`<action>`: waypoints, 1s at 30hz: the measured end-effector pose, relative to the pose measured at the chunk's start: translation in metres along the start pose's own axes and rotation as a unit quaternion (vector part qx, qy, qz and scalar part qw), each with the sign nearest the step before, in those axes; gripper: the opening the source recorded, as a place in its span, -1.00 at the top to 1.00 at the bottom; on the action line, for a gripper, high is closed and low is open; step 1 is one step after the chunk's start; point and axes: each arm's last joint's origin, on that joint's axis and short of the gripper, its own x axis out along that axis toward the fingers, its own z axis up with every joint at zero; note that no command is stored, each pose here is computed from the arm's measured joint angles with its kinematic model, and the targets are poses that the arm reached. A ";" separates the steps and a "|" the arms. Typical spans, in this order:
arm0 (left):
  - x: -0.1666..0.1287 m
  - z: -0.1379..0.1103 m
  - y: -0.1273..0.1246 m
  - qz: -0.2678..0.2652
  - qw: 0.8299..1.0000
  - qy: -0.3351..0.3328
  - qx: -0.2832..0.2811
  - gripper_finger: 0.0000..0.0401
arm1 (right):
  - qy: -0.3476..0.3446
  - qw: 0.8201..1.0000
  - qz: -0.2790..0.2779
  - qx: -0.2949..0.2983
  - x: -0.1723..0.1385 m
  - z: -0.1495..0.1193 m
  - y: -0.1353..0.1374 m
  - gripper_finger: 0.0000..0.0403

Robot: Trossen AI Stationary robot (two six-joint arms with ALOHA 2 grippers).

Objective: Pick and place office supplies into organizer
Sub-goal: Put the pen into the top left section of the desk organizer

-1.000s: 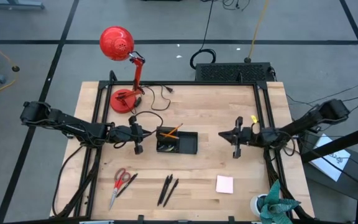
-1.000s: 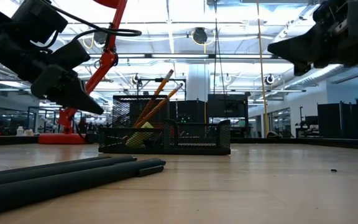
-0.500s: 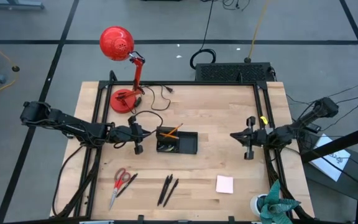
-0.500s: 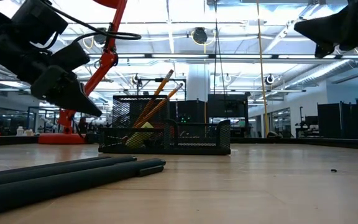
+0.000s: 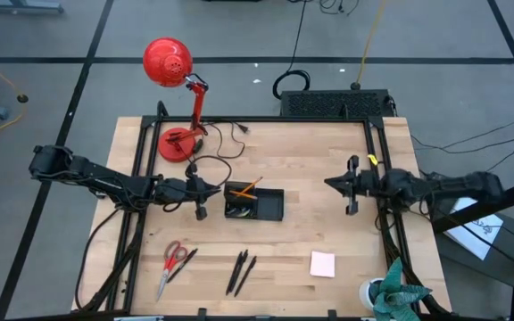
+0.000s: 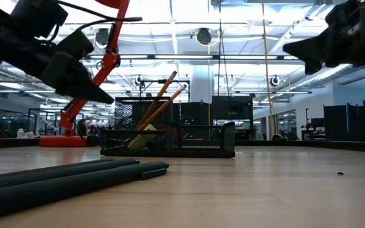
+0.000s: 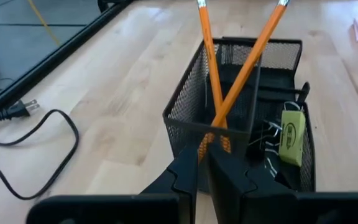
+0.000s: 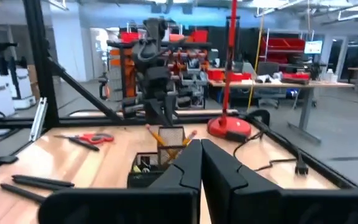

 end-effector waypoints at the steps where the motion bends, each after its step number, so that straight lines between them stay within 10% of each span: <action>1: 0.000 -0.001 0.000 -0.001 1.000 0.004 0.001 0.79 | -0.005 1.000 0.005 0.001 -0.001 0.001 -0.003 1.00; 11: -0.004 -0.005 -0.015 -0.088 0.996 0.030 0.009 0.79 | -0.035 0.999 0.023 -0.002 -0.005 0.007 -0.009 1.00; 18: -0.033 0.023 -0.064 -0.123 0.978 0.167 0.035 0.79 | -0.023 1.000 0.011 -0.017 -0.004 0.004 -0.009 1.00; 30: -0.076 0.037 -0.143 -0.151 0.946 0.277 -0.080 0.79 | -0.050 0.998 0.008 -0.036 -0.005 0.010 -0.010 1.00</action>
